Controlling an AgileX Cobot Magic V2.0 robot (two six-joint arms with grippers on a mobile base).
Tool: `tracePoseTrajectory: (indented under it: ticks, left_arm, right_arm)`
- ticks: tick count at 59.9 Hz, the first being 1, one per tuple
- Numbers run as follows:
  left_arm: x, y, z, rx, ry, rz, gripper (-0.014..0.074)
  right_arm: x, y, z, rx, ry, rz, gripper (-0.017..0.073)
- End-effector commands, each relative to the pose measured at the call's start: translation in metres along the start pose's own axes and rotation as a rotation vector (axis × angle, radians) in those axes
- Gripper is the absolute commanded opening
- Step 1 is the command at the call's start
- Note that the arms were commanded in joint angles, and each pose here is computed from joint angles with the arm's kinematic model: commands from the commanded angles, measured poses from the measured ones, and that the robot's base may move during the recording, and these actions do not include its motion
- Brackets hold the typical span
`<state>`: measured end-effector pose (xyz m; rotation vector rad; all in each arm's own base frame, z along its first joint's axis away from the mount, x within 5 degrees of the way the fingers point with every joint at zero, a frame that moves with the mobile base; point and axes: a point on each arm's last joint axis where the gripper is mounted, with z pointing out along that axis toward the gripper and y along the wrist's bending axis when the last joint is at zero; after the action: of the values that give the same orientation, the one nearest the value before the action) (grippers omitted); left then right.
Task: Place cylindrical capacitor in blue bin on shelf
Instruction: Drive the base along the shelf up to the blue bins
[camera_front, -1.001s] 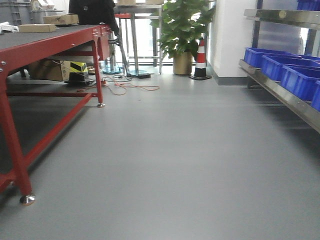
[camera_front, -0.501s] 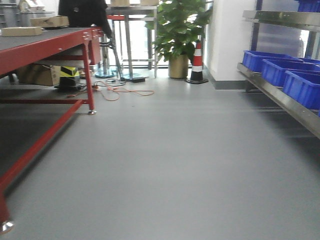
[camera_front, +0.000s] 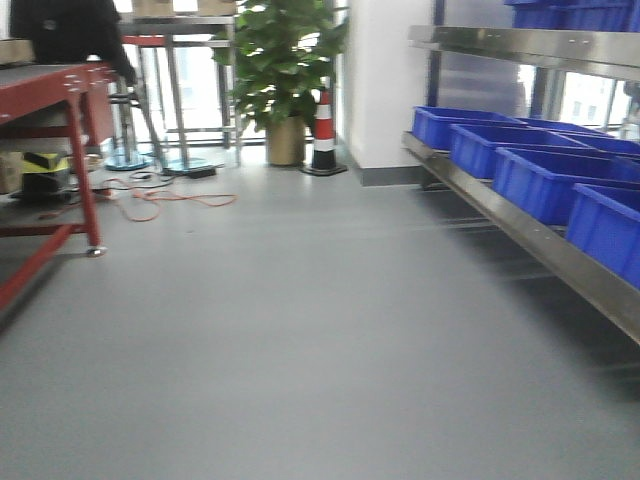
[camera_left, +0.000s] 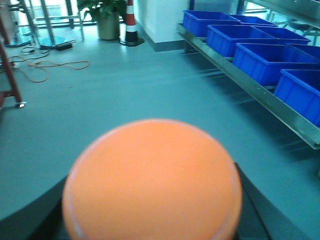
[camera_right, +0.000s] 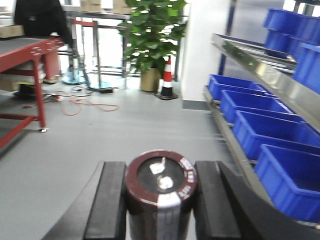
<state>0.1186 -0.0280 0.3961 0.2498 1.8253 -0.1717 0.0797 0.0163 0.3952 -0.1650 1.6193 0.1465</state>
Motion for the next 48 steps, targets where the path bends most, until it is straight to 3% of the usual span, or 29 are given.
tracePoseTrajectory:
  ticks: [1, 48]
  left_arm:
    - [-0.0032, -0.0010, -0.0027, 0.007, -0.025, 0.003, -0.0111]
    - [-0.0032, -0.0010, -0.0027, 0.007, -0.025, 0.003, -0.0111]
  right_arm:
    - [-0.0041, -0.0002, -0.0025, 0.004, -0.034, -0.007, -0.0123]
    - [-0.0041, -0.0002, -0.0025, 0.004, -0.034, -0.007, -0.0123]
